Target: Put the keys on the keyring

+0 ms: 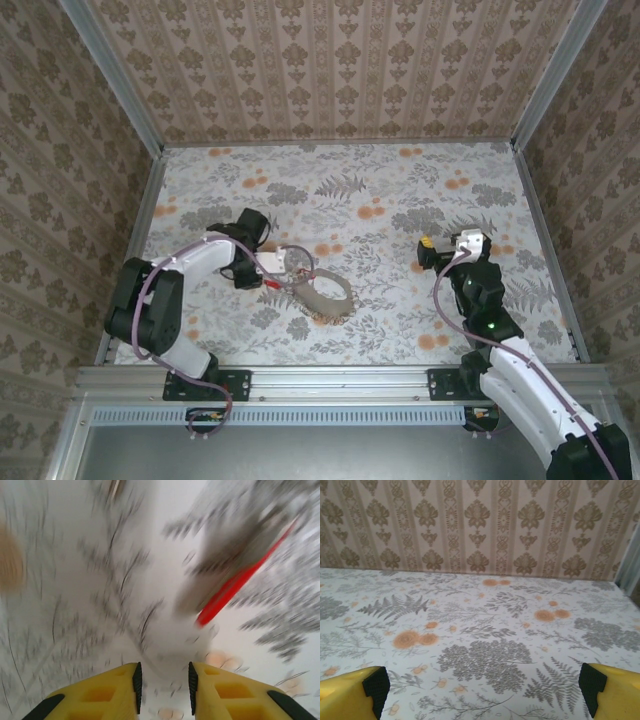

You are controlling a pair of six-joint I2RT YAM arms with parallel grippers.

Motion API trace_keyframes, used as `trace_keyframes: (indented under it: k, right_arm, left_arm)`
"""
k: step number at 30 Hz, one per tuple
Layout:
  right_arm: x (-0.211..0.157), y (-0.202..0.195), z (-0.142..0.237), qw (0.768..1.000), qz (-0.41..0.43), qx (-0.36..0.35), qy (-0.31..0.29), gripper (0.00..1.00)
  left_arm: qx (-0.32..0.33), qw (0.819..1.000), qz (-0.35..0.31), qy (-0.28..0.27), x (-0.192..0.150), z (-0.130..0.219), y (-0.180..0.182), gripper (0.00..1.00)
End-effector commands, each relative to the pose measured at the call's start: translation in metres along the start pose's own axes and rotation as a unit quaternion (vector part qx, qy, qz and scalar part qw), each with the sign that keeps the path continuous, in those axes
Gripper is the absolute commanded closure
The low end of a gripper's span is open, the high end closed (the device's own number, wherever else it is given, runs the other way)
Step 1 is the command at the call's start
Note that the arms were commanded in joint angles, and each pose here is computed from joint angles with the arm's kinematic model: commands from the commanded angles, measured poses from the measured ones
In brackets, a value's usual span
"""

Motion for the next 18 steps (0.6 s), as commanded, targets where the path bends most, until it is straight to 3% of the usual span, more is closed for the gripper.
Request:
trace_keyframes:
  k: [1, 5, 6, 7, 8, 10, 12, 13, 18]
  right_arm:
    - [0.013, -0.013, 0.003, 0.999, 0.004, -0.052, -0.009, 0.0]
    - [0.025, -0.019, 0.006, 0.997, 0.007, -0.071, -0.028, 0.0]
    - [0.03, -0.021, 0.006, 0.997, 0.007, -0.073, -0.035, 0.01]
    - [0.036, -0.022, 0.007, 0.996, 0.009, -0.074, -0.042, 0.0]
    - [0.042, -0.023, 0.007, 0.996, 0.01, -0.072, -0.048, 0.01]
    - [0.051, -0.025, 0.007, 0.996, 0.014, -0.072, -0.055, 0.01]
    - [0.054, -0.025, 0.004, 0.996, 0.017, -0.072, -0.052, 0.0]
    - [0.053, -0.025, 0.003, 0.996, 0.018, -0.071, -0.049, 0.0]
    - [0.041, -0.012, -0.01, 0.998, 0.05, -0.025, -0.029, 0.0]
  left_arm:
    - [0.059, 0.994, 0.088, 0.013, -0.017, 0.008, 0.008, 0.67]
    - [0.096, 0.969, 0.199, -0.109, -0.018, 0.05, 0.023, 0.62]
    - [0.102, 0.952, 0.236, -0.168, -0.018, 0.069, 0.029, 0.47]
    - [0.101, 0.93, 0.269, -0.229, -0.018, 0.087, 0.034, 0.01]
    - [0.101, 0.908, 0.292, -0.283, -0.018, 0.101, 0.038, 0.0]
    - [0.118, 0.848, 0.334, -0.395, -0.022, 0.127, 0.044, 0.0]
    - [0.13, 0.798, 0.369, -0.457, -0.025, 0.133, 0.046, 0.0]
    - [0.135, 0.785, 0.382, -0.469, -0.027, 0.131, 0.046, 0.0]
    - [0.22, 0.763, 0.438, -0.422, -0.049, 0.101, 0.043, 0.0]
Point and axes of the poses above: each hand's point on the last joint's axis, 136 mm out from that joint toward the fingers, its own z axis back along the fingers, its own y axis along the line the jaws close on, x = y × z, the point moved 9 cm from there along z, back along the fingers, and after that the axes turned 15 degrees about z, right-handed, at the moved point
